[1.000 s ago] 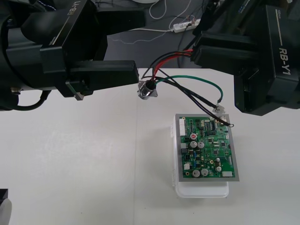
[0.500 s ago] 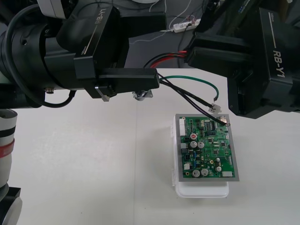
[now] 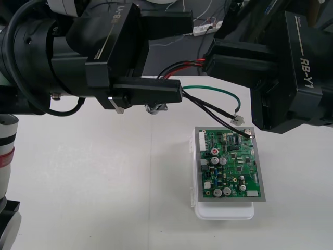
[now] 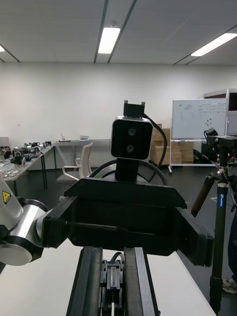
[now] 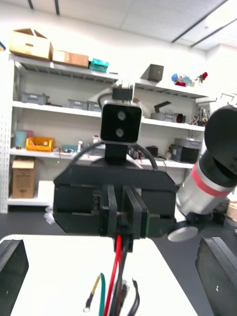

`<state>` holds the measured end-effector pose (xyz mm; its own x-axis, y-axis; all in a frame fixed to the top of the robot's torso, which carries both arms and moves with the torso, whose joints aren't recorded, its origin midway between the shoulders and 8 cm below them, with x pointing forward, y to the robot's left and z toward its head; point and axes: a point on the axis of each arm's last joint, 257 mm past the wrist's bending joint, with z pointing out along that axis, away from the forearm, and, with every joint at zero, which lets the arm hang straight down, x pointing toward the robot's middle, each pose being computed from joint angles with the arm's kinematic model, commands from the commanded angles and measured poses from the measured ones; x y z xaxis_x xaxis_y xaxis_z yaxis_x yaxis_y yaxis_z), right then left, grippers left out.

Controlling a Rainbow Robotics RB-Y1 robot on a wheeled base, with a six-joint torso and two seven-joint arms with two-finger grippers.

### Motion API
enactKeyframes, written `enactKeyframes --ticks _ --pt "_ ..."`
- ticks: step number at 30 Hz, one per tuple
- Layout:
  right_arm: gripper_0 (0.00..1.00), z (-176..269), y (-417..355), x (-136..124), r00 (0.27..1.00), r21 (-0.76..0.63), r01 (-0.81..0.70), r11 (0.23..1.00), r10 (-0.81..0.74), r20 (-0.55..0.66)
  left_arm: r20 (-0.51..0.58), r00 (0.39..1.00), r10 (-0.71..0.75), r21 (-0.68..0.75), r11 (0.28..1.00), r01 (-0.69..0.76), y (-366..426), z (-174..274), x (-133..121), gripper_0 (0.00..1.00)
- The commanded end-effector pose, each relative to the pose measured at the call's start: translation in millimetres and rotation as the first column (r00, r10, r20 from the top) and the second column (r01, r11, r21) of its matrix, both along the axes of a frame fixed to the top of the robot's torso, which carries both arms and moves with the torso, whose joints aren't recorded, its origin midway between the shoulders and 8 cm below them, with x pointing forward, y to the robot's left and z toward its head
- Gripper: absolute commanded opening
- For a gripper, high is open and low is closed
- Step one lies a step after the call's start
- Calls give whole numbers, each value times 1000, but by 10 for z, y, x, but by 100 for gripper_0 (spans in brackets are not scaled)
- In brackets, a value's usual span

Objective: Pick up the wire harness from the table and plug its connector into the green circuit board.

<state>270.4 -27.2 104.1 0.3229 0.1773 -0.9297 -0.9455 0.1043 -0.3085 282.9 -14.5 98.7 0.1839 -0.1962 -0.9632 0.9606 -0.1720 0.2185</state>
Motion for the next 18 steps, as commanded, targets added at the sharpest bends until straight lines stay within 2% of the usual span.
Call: enactKeyframes --ticks 1,18 --pt "0 0 50 -69 999 11 -7 1000 6 32 -7 1000 -16 66 998 16 -51 -28 -48 100" --pt "0 1 49 -66 999 10 -5 1000 5 33 -38 999 -15 86 996 18 -95 32 -38 100"
